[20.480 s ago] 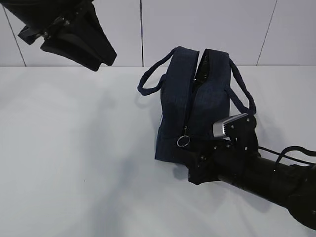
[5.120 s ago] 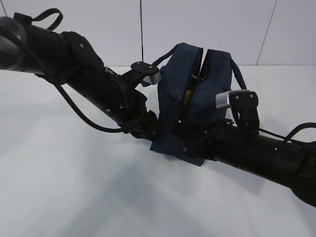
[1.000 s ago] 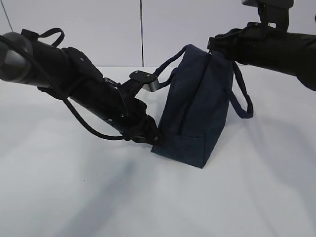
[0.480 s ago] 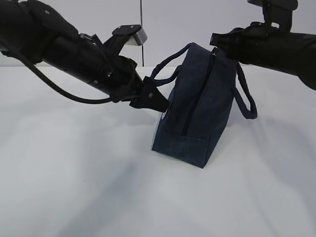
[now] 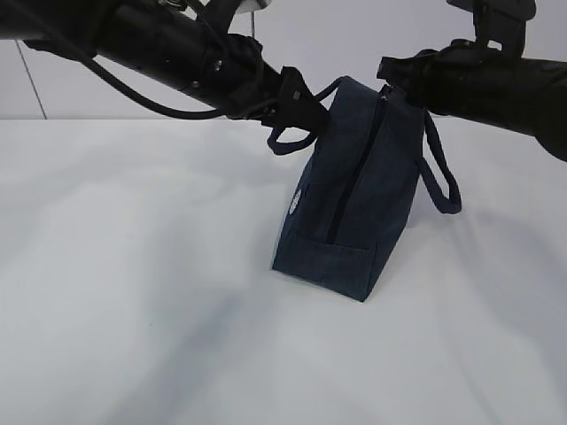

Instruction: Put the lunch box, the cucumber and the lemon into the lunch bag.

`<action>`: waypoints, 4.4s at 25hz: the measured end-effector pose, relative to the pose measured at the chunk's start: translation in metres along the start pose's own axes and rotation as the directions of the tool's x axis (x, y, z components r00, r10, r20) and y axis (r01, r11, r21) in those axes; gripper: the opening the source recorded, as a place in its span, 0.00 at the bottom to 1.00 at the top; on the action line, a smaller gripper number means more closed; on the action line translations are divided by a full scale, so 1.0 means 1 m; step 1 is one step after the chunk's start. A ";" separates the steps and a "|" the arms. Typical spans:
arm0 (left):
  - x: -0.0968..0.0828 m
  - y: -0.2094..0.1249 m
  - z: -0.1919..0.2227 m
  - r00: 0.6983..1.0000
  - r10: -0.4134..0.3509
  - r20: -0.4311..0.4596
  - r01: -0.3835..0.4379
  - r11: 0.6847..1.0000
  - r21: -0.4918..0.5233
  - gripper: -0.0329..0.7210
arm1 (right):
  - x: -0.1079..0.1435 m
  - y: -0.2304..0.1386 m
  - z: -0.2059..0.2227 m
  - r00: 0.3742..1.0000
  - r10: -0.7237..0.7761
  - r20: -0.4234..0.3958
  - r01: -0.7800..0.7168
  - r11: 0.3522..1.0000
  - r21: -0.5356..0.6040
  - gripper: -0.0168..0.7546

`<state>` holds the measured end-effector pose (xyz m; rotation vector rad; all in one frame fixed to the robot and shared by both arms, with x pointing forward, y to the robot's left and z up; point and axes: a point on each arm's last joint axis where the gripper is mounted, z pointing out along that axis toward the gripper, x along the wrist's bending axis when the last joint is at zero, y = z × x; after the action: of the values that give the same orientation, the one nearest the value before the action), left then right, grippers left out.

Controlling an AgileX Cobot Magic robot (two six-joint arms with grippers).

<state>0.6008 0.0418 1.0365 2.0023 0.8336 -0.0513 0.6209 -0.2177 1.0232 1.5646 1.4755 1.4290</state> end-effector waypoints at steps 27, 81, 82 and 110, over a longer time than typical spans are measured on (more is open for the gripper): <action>0.012 -0.027 0.039 0.981 -0.167 0.102 0.157 0.982 0.102 0.05 | -0.002 -0.004 0.000 0.996 0.082 0.031 -0.083 0.996 0.041 0.04; 0.001 -0.041 0.012 0.993 0.002 0.115 -0.046 0.921 0.387 0.04 | -0.040 -0.029 0.093 0.883 0.248 0.399 -0.425 0.783 0.455 0.04; 0.001 -0.042 0.012 0.993 0.001 0.116 -0.047 0.920 0.389 0.04 | -0.039 -0.027 0.093 0.885 0.249 0.393 -0.423 0.781 0.459 0.04; -0.001 0.026 -0.009 0.993 -0.112 -0.032 0.116 0.961 0.250 0.74 | -0.007 0.036 0.087 0.976 0.146 0.162 -0.210 0.831 0.515 0.04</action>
<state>0.6121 0.0392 1.0609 2.1911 0.9948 -0.2156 0.7153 -0.2103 1.0293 2.1292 1.7906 1.0404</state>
